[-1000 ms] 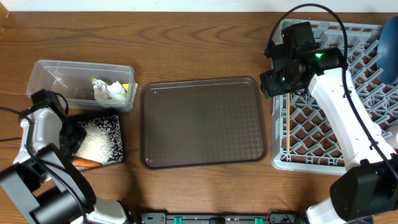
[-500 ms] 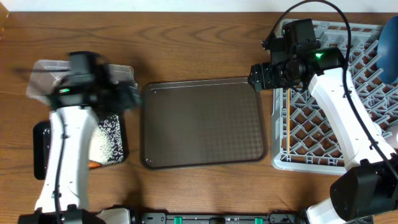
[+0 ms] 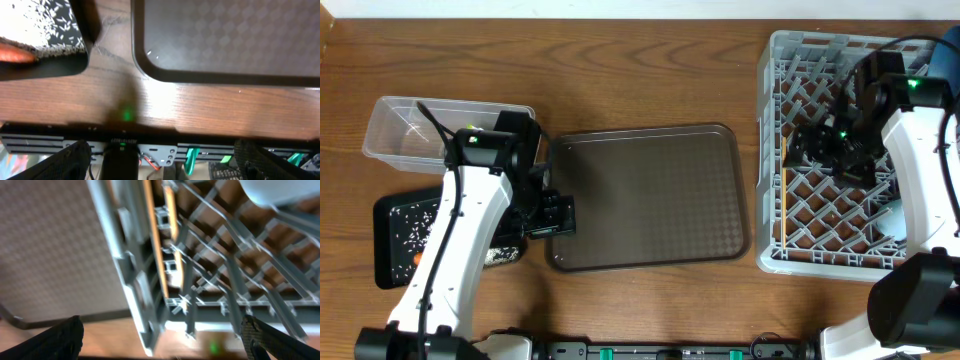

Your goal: Sort waste into correct bins and load items into the dishwasher rack

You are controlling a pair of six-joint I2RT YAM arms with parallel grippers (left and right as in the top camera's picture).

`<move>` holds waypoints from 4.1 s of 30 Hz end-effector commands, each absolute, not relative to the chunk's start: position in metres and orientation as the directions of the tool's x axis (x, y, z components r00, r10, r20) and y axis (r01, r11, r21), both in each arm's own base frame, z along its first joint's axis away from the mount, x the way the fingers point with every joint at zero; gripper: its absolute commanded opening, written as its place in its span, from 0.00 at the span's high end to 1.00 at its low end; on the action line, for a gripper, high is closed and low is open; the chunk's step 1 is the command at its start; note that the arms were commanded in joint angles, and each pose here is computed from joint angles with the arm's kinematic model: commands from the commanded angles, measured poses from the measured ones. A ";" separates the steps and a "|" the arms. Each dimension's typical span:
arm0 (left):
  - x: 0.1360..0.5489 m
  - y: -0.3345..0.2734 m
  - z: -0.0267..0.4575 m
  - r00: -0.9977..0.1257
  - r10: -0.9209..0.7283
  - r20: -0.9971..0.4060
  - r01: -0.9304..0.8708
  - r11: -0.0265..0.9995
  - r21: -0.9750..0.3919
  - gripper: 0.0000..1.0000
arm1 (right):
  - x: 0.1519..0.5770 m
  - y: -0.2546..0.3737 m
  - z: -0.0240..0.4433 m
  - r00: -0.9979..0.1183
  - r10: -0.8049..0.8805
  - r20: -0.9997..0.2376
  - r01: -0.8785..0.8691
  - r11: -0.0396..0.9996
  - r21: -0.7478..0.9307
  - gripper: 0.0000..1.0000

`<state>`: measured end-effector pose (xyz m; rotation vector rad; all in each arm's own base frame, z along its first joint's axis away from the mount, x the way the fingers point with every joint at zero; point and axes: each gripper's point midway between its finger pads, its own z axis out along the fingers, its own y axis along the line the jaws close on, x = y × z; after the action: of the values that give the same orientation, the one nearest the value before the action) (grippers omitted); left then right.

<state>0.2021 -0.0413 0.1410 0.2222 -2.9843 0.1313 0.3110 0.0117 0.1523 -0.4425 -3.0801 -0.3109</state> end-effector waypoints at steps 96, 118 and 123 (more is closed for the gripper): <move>0.161 -0.010 0.230 -0.713 -0.175 -0.679 -0.105 0.984 -0.144 0.02 | 0.246 0.010 0.157 -0.073 0.012 -0.997 -0.050 0.999 0.016 0.01; 0.158 -0.003 0.227 -0.720 -0.158 -0.676 -0.121 0.987 -0.103 0.02 | 0.246 0.010 0.157 -0.073 0.012 -0.997 -0.049 0.999 0.016 0.01; 0.159 0.002 0.233 -0.675 -0.159 -0.720 -0.130 0.987 -0.095 0.02 | 0.246 0.010 0.157 -0.073 0.012 -0.997 -0.050 0.999 0.016 0.01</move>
<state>0.1590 -0.0052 0.2307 0.3309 -3.8918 0.1473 0.2465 0.0070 0.1570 0.0025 -4.6349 -0.1456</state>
